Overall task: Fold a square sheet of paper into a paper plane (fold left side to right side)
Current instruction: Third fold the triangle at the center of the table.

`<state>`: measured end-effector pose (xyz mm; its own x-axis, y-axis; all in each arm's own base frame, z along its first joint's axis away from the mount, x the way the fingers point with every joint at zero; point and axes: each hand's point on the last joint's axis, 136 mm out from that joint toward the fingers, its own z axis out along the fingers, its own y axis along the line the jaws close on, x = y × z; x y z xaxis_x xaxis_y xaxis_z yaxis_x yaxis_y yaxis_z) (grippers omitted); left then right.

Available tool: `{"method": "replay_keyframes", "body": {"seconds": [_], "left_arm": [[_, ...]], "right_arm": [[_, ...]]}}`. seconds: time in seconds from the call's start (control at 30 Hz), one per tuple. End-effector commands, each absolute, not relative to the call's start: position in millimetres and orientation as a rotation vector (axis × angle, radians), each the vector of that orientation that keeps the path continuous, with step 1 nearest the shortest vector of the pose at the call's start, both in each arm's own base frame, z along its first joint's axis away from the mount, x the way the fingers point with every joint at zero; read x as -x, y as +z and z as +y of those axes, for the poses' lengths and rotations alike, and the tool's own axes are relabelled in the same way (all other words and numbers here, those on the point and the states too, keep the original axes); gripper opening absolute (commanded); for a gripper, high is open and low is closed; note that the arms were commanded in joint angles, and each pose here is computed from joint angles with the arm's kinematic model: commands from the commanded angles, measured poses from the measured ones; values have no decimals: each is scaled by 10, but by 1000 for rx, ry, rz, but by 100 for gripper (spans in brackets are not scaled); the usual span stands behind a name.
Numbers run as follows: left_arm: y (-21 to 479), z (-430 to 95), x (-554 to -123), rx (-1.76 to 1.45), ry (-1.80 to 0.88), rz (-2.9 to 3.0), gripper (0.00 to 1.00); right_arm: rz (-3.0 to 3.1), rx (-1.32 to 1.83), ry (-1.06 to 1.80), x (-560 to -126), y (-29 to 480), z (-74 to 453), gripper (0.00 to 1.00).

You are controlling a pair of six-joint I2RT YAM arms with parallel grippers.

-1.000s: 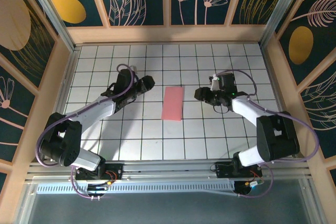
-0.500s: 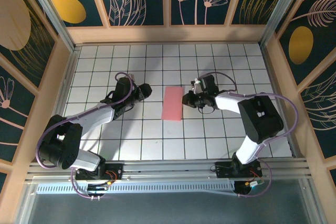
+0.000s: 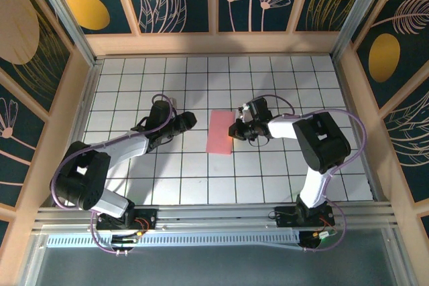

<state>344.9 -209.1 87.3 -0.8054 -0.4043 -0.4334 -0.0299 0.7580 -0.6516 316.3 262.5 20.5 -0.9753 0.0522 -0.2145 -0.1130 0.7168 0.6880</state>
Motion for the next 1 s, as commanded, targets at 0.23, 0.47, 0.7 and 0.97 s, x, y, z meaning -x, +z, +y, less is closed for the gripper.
{"method": "replay_keyframes", "body": {"seconds": [0.23,0.47,0.7,0.97], "left_arm": [[688,-2572,-3205,182,-992,2538,60],[469,-2750,-3140,163,-1001,2636,58],[291,-2877,-3103,141,-1017,2697,51],[256,-2993,-3108,132,-1091,2697,38]], "right_arm": [[2786,269,921,-3110,-115,2434,0],[2771,295,923,-3143,-84,2445,0],[2769,289,924,-3131,-82,2443,0],[2771,283,918,-3127,-93,2434,0]]}}
